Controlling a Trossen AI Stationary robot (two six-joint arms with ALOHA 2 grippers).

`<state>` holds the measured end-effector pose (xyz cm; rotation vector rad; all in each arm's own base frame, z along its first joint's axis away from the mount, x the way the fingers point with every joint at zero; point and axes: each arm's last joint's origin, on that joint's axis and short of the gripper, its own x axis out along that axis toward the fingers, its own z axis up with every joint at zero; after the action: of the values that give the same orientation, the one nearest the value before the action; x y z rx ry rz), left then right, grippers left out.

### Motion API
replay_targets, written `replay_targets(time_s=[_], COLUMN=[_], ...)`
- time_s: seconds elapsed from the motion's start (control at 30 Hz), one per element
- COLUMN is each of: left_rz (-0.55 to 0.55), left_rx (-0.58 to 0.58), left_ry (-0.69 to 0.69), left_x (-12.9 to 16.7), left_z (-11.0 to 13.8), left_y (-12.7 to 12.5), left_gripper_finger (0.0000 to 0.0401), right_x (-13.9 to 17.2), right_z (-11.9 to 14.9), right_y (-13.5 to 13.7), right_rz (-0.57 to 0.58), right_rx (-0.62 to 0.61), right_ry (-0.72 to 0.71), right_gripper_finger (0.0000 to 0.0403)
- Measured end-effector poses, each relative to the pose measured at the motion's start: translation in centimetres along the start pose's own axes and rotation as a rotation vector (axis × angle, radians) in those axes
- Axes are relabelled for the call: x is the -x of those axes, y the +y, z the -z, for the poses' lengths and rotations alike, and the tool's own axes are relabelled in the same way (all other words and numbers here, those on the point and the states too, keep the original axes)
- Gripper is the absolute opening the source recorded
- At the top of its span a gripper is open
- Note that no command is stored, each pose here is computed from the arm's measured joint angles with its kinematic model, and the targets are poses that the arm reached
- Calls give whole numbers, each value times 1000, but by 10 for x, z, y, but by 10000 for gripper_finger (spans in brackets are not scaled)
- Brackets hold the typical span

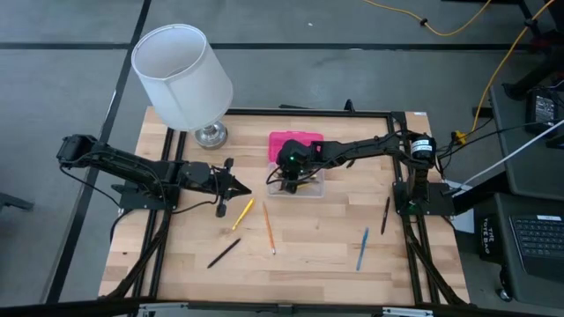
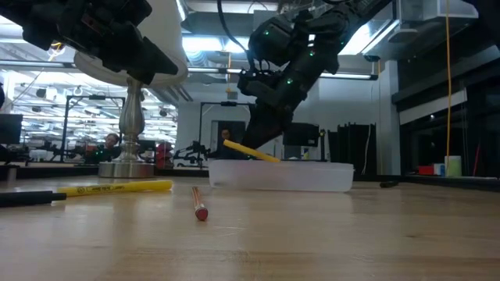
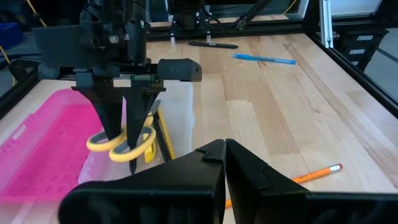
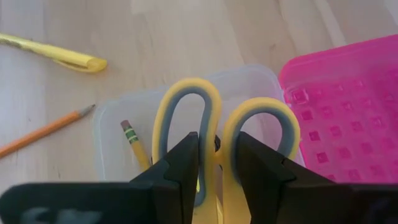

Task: Pick & place school supplies into a supply box
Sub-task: Put the yellow scissor into the pink supply box

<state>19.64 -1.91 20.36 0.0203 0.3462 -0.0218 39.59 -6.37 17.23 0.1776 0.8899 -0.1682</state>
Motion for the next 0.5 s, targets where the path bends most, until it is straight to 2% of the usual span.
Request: replay_targets(time_s=[0.5], left_rz=[0], left_rx=[0], left_ry=[0], left_x=[0], left_z=[0], left_y=[0], left_gripper_finger=[6], right_x=[0], right_z=[1], right_y=[0], right_rz=[1], right_rx=[1], right_ry=[15], right_gripper_finger=[99])
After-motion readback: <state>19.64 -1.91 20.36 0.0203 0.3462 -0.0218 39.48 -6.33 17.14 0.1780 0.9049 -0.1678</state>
